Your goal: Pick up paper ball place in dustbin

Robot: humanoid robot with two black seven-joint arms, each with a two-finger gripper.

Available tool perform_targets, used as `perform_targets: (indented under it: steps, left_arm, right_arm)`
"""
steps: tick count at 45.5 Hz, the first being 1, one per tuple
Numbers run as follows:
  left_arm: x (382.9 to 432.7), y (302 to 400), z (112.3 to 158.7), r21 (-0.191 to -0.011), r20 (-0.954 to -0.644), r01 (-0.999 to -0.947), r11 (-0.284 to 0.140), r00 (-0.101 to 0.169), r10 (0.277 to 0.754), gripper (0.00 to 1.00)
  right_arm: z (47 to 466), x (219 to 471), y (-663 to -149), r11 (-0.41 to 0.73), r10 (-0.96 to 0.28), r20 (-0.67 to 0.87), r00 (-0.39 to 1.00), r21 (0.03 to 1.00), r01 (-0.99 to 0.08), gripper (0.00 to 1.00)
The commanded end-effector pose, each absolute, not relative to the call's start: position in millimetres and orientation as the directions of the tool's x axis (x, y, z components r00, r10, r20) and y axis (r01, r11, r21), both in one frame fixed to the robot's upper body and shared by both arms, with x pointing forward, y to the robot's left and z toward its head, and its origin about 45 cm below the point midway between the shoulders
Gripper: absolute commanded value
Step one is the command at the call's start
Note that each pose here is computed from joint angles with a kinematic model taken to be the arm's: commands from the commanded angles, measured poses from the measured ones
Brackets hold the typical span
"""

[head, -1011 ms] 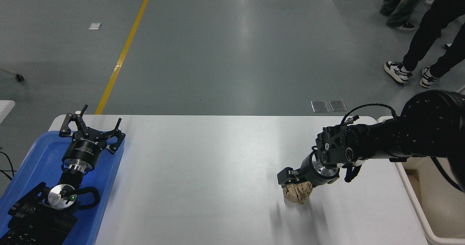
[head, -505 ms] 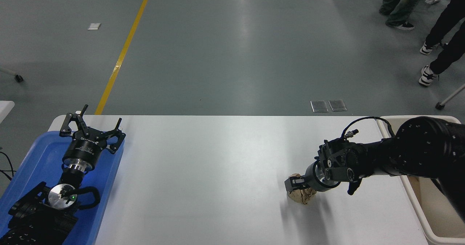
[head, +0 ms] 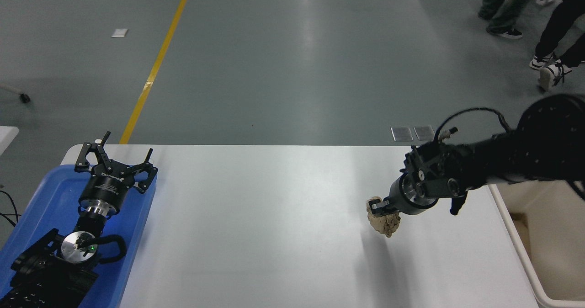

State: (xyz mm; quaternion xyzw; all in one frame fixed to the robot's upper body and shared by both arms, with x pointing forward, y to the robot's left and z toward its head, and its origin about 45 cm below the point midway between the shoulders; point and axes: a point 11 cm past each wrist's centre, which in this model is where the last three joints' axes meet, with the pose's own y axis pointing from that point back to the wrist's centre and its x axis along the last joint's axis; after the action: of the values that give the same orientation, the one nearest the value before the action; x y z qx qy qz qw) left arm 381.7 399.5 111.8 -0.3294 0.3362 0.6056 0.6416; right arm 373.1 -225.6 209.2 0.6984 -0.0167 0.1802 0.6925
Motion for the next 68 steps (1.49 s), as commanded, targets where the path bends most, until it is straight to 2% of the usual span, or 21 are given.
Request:
perform_targets:
  steps: [1, 11, 17, 24, 32, 42, 46, 54, 60, 68]
  left_arm:
    - [381.2, 400.3, 111.7, -0.014, -0.830, -0.9987, 0.049, 0.039, 0.556, 0.99]
    - [380.6, 402.2, 111.8, -0.014, -0.829, -0.9989, 0.045, 0.037, 0.558, 0.99]
    - [380.6, 402.2, 111.8, -0.014, -0.829, -0.9989, 0.045, 0.037, 0.558, 0.99]
    - [381.1, 402.0, 112.4, -0.015, -0.829, -0.9988, 0.046, 0.038, 0.558, 0.99]
    - [381.2, 401.4, 112.2, -0.016, -0.830, -0.9988, 0.045, 0.039, 0.557, 0.99]
    - [381.8, 400.6, 112.6, -0.018, -0.831, -0.9988, 0.045, 0.040, 0.555, 0.99]
    - [381.0, 401.2, 111.8, -0.016, -0.831, -0.9990, 0.043, 0.037, 0.555, 0.99]
    - [381.6, 401.1, 112.4, -0.017, -0.831, -0.9989, 0.043, 0.039, 0.555, 0.99]
    - [381.8, 400.5, 112.5, -0.017, -0.831, -0.9988, 0.046, 0.040, 0.555, 0.99]
    - [382.3, 400.1, 113.0, -0.018, -0.830, -0.9987, 0.048, 0.042, 0.556, 0.99]
  right_arm:
    - [333, 368, -226, -0.060, 0.206, 0.336, 0.919, 0.942, -0.331, 0.00]
    - [407, 364, -230, -0.058, 0.199, 0.379, 0.904, 0.925, -0.376, 0.00]
    - [420, 360, -232, -0.045, 0.199, 0.390, 0.899, 0.920, -0.389, 0.00]
    - [418, 362, -259, 0.025, 0.165, 0.381, 0.910, 0.920, -0.390, 0.00]
    - [408, 372, -334, 0.132, 0.082, 0.412, 0.907, 0.898, -0.420, 0.00]
    - [394, 394, -461, 0.312, 0.031, 0.520, 0.853, 0.806, -0.503, 0.00]
    - [380, 400, -498, 0.358, -0.012, 0.568, 0.823, 0.771, -0.526, 0.00]
    - [322, 398, -554, 0.428, -0.034, 0.639, 0.768, 0.704, -0.567, 0.00]
    - [271, 383, -579, 0.463, -0.053, 0.659, 0.751, 0.682, -0.566, 0.00]
    - [195, 344, -598, 0.490, -0.139, 0.652, 0.745, 0.699, -0.521, 0.00]
